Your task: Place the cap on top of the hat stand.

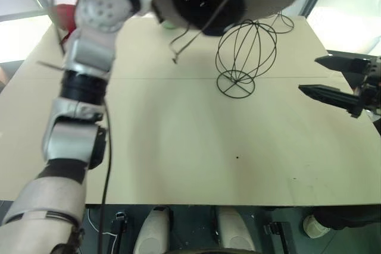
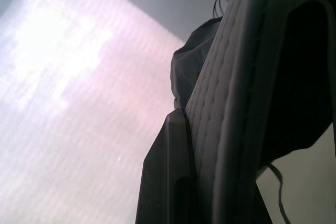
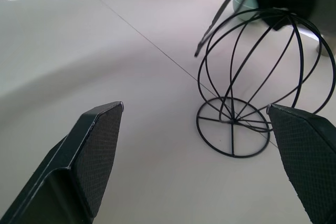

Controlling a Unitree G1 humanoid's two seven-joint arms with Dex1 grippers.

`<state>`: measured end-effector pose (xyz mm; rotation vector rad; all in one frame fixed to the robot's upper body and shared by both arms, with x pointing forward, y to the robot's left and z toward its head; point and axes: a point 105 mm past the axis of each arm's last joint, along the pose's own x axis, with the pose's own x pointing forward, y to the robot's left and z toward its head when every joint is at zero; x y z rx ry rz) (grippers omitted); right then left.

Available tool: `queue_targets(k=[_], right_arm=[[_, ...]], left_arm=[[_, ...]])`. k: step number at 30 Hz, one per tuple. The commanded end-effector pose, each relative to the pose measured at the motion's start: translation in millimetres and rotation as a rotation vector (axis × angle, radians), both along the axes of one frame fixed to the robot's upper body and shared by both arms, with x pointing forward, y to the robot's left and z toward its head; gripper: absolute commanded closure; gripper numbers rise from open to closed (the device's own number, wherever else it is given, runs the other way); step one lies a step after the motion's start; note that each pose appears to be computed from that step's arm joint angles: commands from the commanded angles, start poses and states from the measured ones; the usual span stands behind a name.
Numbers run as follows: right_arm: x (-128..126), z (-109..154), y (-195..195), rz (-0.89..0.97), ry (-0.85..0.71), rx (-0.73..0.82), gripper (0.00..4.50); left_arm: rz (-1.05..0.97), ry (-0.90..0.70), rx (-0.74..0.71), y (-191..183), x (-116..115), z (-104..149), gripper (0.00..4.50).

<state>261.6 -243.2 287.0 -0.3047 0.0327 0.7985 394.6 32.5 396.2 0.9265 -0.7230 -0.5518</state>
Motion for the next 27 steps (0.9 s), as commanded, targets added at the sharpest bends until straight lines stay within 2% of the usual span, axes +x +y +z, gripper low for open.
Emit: queue_targets(k=[1, 5, 10, 12, 16, 19, 27], right_arm=[[-10.0, 17.8, -4.0, -0.028, -0.082, 0.002, 0.0], [-16.8, 25.9, -11.7, -0.069, -0.11, 0.045, 0.0], [-21.5, 27.3, -18.5, -0.112, -0.117, 0.069, 0.0], [-22.2, 26.8, -21.5, -0.127, -0.116, 0.077, 0.0], [-22.1, 25.4, -26.8, -0.153, -0.114, 0.085, 0.0], [-21.4, 23.1, -28.8, -0.158, -0.108, 0.087, 0.0], [-17.0, 5.2, -45.1, -0.212, -0.043, 0.017, 0.0]], left_arm=[[-0.135, -0.104, 0.069, -36.0, -27.2, 3.9, 4.47], [-0.153, -0.214, 0.262, -53.9, -32.9, -45.7, 4.47], [-0.104, -0.342, 0.456, -42.7, -28.2, -104.1, 4.47], [-0.079, -0.394, 0.504, -34.4, -26.1, -115.2, 4.47], [0.011, -0.391, 0.491, -8.8, -12.0, -121.2, 4.47], [-0.041, -0.456, 0.512, -9.7, -19.9, -124.5, 4.47], [-0.078, -0.31, 0.572, -0.5, -16.3, -179.4, 4.47]])
